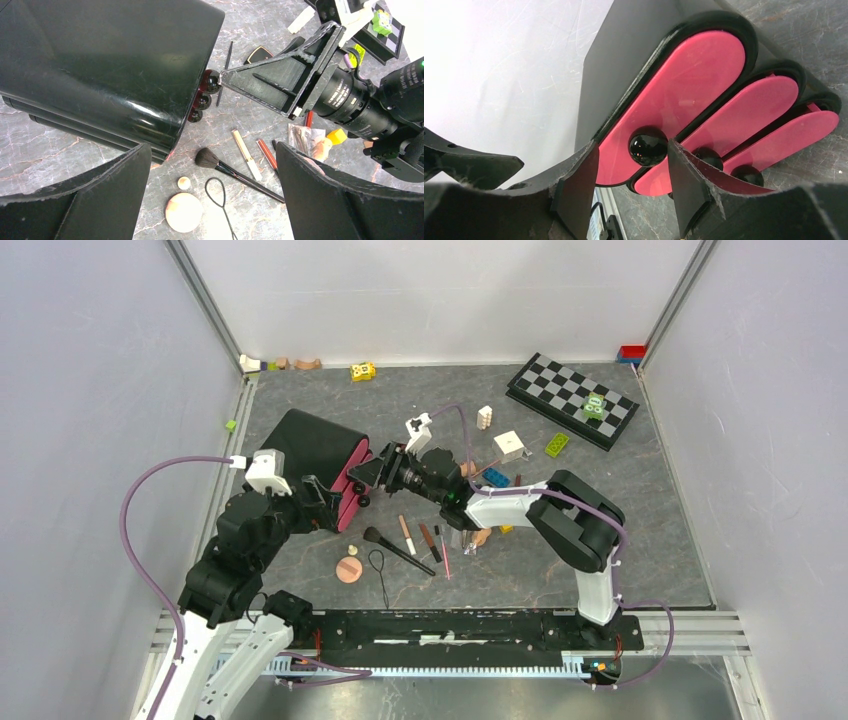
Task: Organize the makeup
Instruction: Open the drawer in the storage box.
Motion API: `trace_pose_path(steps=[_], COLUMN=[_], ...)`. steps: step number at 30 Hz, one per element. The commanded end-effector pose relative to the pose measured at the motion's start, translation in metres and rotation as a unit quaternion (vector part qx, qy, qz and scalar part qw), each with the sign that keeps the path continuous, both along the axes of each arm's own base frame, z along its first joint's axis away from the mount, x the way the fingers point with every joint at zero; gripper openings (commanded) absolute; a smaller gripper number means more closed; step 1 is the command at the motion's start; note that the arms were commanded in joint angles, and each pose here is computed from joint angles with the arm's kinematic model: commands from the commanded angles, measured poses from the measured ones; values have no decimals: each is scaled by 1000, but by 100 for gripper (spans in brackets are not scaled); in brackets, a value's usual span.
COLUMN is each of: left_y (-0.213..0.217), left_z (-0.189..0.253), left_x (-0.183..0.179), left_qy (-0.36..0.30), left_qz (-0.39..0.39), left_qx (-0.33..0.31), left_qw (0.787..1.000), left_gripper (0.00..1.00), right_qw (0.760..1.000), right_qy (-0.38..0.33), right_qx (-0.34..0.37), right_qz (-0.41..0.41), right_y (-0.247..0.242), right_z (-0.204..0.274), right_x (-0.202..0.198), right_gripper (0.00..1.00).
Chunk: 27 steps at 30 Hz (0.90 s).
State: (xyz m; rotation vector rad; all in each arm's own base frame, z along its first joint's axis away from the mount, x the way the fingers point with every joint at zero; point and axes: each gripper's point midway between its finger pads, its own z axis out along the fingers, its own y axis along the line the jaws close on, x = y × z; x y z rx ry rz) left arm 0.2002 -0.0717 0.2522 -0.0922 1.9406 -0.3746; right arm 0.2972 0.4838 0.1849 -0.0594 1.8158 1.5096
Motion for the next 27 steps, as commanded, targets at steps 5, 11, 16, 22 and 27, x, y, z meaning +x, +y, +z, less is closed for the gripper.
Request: trace_pose_path(steps=[5, 11, 16, 22, 27], left_y=[-1, -2, -1, -2, -2], left_z=[10, 10, 9, 7, 6], left_x=[6, 6, 6, 8, 9], left_qy=[-16, -15, -14, -9, -7], left_qz=[12, 12, 12, 13, 14], left_qx=[-24, -23, -22, -20, -19], left_qw=[1000, 1000, 1000, 1000, 1000], left_gripper=[100, 100, 100, 100, 100], right_qw=[1000, 999, 999, 999, 999], right_qy=[0, -3, -8, -5, -1], right_qx=[20, 25, 28, 42, 53], right_qz=[20, 26, 32, 26, 13], right_y=[16, 20, 19, -1, -26], right_z=[4, 6, 6, 6, 4], right_x=[-1, 0, -2, -10, -16], right_gripper=[60, 51, 34, 29, 28])
